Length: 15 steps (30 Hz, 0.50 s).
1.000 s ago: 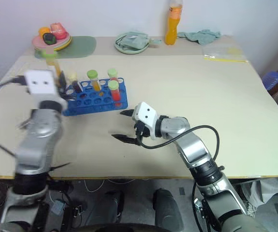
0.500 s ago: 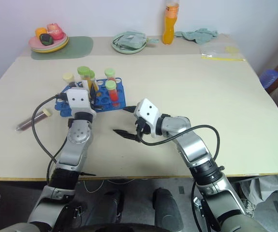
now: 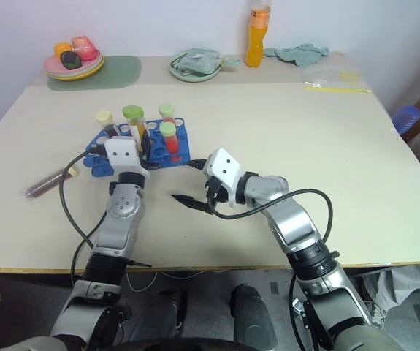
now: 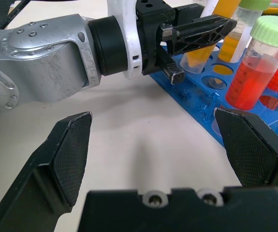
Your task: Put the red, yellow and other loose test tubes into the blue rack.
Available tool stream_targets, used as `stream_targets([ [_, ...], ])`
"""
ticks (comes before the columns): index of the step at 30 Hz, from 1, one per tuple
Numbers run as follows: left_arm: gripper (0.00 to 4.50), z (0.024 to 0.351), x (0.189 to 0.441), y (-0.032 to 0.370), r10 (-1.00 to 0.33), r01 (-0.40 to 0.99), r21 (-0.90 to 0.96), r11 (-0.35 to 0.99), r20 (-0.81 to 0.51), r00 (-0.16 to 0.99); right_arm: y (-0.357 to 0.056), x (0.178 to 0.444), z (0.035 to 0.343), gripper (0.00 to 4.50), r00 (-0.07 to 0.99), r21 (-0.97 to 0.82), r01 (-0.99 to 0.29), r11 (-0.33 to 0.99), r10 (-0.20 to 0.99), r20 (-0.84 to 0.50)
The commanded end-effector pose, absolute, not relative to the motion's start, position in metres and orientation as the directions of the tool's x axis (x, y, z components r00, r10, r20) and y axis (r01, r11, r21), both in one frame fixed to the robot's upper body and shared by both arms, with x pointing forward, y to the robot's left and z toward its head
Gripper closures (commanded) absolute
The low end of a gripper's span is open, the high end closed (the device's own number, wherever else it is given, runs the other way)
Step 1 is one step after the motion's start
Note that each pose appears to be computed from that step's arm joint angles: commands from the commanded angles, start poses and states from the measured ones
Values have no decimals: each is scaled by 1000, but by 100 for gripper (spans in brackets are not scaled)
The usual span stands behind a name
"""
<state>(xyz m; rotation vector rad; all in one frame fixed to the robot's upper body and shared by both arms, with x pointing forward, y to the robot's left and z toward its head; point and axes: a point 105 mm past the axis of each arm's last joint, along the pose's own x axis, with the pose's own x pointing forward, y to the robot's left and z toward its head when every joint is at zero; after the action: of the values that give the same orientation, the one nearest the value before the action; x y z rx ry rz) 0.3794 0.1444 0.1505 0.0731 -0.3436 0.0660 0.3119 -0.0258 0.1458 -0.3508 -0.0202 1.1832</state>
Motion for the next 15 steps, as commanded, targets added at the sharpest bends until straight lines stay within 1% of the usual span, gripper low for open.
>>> stream_targets([
  [1, 335, 156, 382, 143, 53, -88, 74, 993, 379, 924, -21, 308, 160, 0, 368, -301, -898, 320, 922, -117],
  [11, 335, 146, 384, 137, 16, -58, 97, 994, 388, 922, -20, 307, 163, 0, 370, -308, -895, 322, 922, -111],
  [14, 223, 157, 375, 147, 33, -57, 43, 997, 430, 902, -20, 306, 164, 0, 370, -309, -895, 323, 923, -108],
  [15, 168, 162, 370, 155, 51, -57, -1, 998, 440, 896, -20, 306, 165, 0, 371, -309, -894, 324, 922, -107],
])
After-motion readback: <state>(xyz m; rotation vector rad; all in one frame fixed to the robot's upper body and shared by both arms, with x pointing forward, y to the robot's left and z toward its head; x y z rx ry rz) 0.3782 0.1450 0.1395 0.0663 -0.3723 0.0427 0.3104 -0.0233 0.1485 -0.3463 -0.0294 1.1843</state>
